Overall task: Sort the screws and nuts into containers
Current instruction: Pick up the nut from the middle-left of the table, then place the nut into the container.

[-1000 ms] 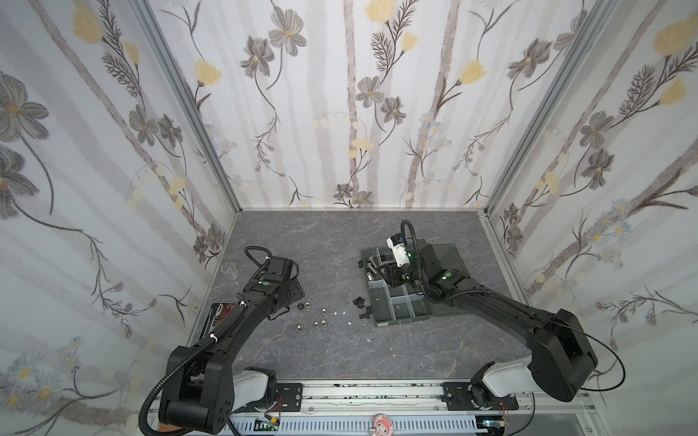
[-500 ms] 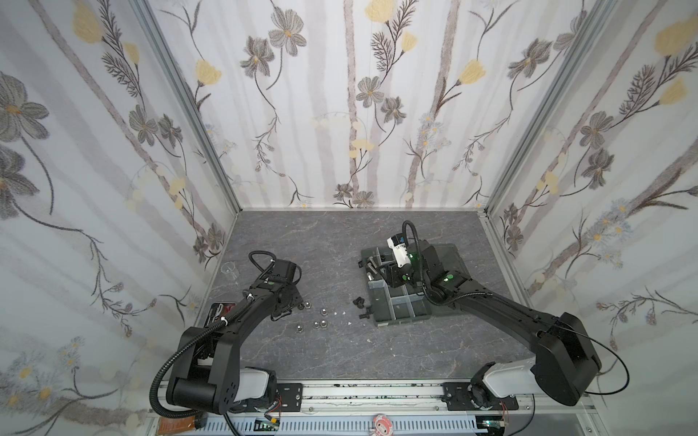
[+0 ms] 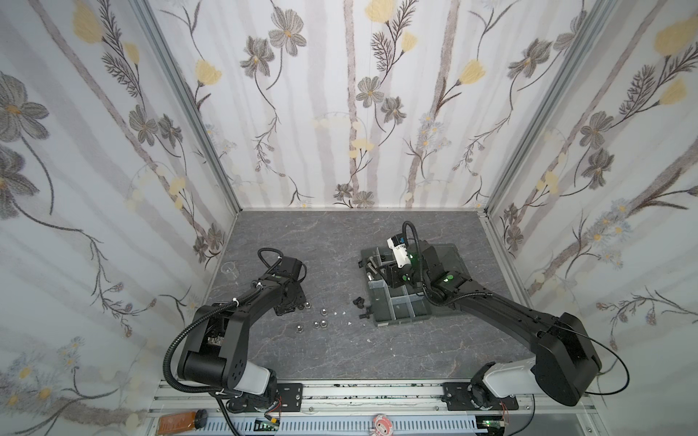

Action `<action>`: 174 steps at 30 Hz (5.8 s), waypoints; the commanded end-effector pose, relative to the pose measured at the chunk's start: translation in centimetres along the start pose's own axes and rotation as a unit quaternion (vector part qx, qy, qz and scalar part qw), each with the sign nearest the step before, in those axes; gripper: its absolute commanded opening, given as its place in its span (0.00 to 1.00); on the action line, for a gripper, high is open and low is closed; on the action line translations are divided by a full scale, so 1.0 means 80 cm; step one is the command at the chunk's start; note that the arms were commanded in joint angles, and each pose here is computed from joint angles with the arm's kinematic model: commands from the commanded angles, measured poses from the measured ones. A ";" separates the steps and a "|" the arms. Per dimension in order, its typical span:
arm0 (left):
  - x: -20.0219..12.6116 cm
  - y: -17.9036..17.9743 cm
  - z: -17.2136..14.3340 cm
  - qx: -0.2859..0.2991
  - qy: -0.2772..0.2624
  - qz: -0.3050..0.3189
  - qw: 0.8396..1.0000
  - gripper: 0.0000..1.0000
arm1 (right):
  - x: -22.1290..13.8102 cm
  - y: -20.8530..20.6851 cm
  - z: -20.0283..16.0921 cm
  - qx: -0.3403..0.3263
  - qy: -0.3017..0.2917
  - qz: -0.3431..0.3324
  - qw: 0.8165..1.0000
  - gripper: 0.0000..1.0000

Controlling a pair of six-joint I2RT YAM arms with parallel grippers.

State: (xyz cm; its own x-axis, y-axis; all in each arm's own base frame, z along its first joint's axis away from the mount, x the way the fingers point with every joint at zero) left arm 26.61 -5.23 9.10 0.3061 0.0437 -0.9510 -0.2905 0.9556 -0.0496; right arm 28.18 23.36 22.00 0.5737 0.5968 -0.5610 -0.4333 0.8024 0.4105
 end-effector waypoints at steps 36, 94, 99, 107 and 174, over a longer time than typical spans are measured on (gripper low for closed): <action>0.003 -0.014 -0.017 0.041 0.014 -0.011 0.999 0.46 | -0.002 0.002 0.009 -0.006 -0.020 0.003 1.000 0.47; 0.009 -0.022 -0.035 0.079 0.036 0.016 0.996 0.40 | -0.003 0.001 0.008 -0.010 -0.019 -0.003 1.000 0.47; 0.010 -0.023 -0.037 0.082 0.039 0.013 0.996 0.33 | -0.003 0.001 0.008 -0.010 -0.019 -0.003 1.000 0.48; 0.011 -0.024 -0.037 0.084 0.040 0.013 0.996 0.24 | 0.000 -0.001 0.006 -0.010 -0.016 -0.005 1.000 0.48; -0.056 -0.266 0.103 0.200 -0.046 -0.114 0.972 0.09 | -0.075 -0.045 0.000 0.051 -0.085 -0.046 0.994 0.99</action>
State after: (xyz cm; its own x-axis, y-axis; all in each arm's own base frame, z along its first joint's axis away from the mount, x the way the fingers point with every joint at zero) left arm 38.62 -22.77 16.67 0.4058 -0.1757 -0.8969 0.1648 0.9793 -0.1173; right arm 26.25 17.14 23.48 0.6994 0.5118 -0.4989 -0.3152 0.8474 0.4273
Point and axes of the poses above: each gripper's point midway between its finger pads, its own x axis out along the fingers, its own y axis along the line the jaws close on, z = x × y, the point moved 7 cm from there along -x, back along the fingers, and after that the axes turned 8 degrees about x, right-handed, at the moved point
